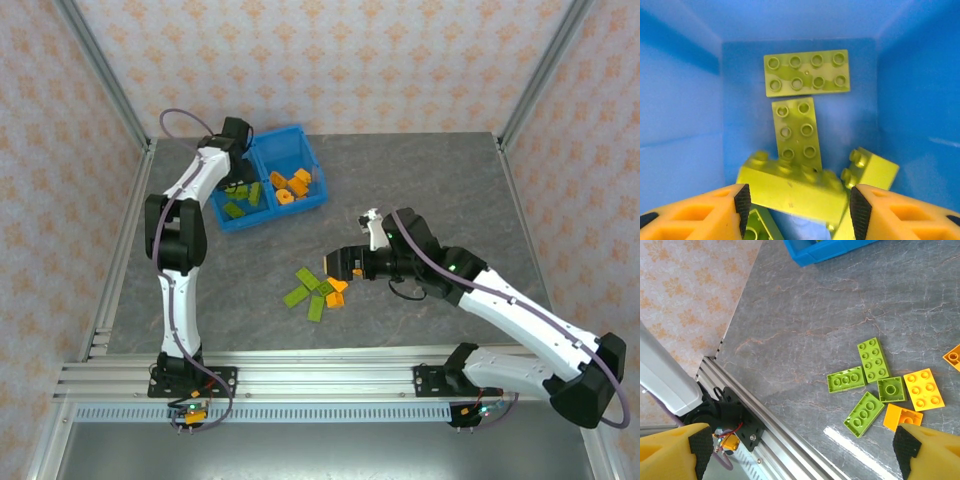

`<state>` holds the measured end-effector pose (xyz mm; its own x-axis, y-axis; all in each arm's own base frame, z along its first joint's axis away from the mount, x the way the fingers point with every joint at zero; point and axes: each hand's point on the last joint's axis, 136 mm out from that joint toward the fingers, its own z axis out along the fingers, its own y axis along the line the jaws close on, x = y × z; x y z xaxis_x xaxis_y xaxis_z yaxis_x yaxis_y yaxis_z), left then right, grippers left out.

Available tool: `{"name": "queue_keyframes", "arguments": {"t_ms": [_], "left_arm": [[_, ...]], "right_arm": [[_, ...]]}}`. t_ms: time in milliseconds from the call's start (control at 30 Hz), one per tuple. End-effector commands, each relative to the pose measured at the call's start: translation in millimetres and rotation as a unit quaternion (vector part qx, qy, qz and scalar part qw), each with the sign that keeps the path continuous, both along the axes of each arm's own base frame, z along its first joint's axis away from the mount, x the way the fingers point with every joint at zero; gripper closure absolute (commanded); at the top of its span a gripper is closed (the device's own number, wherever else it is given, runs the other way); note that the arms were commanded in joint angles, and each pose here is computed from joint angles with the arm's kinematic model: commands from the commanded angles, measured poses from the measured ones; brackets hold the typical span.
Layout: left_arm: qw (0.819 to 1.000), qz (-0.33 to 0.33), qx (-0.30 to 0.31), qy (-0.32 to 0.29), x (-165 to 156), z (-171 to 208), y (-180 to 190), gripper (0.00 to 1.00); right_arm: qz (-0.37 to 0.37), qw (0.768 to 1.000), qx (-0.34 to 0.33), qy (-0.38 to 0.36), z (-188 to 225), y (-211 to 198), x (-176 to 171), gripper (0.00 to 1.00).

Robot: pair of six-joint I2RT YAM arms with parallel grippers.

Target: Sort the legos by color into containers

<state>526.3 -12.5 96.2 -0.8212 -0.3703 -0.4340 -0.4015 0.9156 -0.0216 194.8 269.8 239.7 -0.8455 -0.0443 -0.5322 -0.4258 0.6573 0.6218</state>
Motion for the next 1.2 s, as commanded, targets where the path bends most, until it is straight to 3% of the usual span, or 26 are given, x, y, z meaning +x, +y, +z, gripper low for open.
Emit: {"name": "queue_keyframes", "arguments": {"t_ms": [0, 233, 333, 433, 533, 633, 700, 867, 967, 1167], "left_arm": [[0.996, -0.01, -0.037, -0.076, -12.9, 76.7, -13.1, 0.42], [0.972, -0.095, -0.054, -0.208, -95.1, 189.3, -60.5, 0.41], [0.944, -0.194, -0.021, -0.267, -147.3, 225.0, -92.9, 0.38], [0.894, -0.324, 0.006, -0.31, -200.2, 245.6, -124.0, 0.31], [0.831, -0.462, 0.015, -0.31, -251.5, 238.1, -147.3, 0.17], [0.748, -0.601, 0.026, -0.28, -303.6, 207.6, -161.4, 0.07], [0.682, -0.686, 0.02, -0.255, -339.5, 178.8, -168.5, 0.02], [0.598, -0.764, 0.011, -0.244, -375.6, 132.6, -176.6, 0.01], [0.575, -0.788, 0.018, -0.22, -382.2, 105.7, -175.2, 0.01], [0.579, -0.783, 0.053, -0.221, -370.7, 81.3, -171.1, 0.01]], "right_arm": [[-0.012, 1.0, -0.016, -0.002, -7.1, 2.6, 8.6, 0.06], [-0.022, 0.996, -0.088, 0.009, -48.4, 9.4, 31.9, 0.06], [0.001, 0.994, -0.113, 0.009, -62.8, 20.7, 41.2, 0.07], [0.031, 0.99, -0.138, 0.024, -82.5, 35.8, 48.9, 0.08], [0.055, 0.985, -0.16, 0.042, -104.5, 49.3, 56.5, 0.11], [0.073, 0.979, -0.178, 0.06, -127.0, 61.6, 63.0, 0.14], [0.095, 0.972, -0.199, 0.081, -145.6, 68.8, 62.7, 0.17], [0.117, 0.957, -0.239, 0.113, -178.6, 82.3, 63.3, 0.19], [0.112, 0.952, -0.26, 0.118, -194.1, 83.9, 67.2, 0.19], [0.111, 0.933, -0.326, 0.105, -217.3, 77.4, 67.1, 0.34]]}}
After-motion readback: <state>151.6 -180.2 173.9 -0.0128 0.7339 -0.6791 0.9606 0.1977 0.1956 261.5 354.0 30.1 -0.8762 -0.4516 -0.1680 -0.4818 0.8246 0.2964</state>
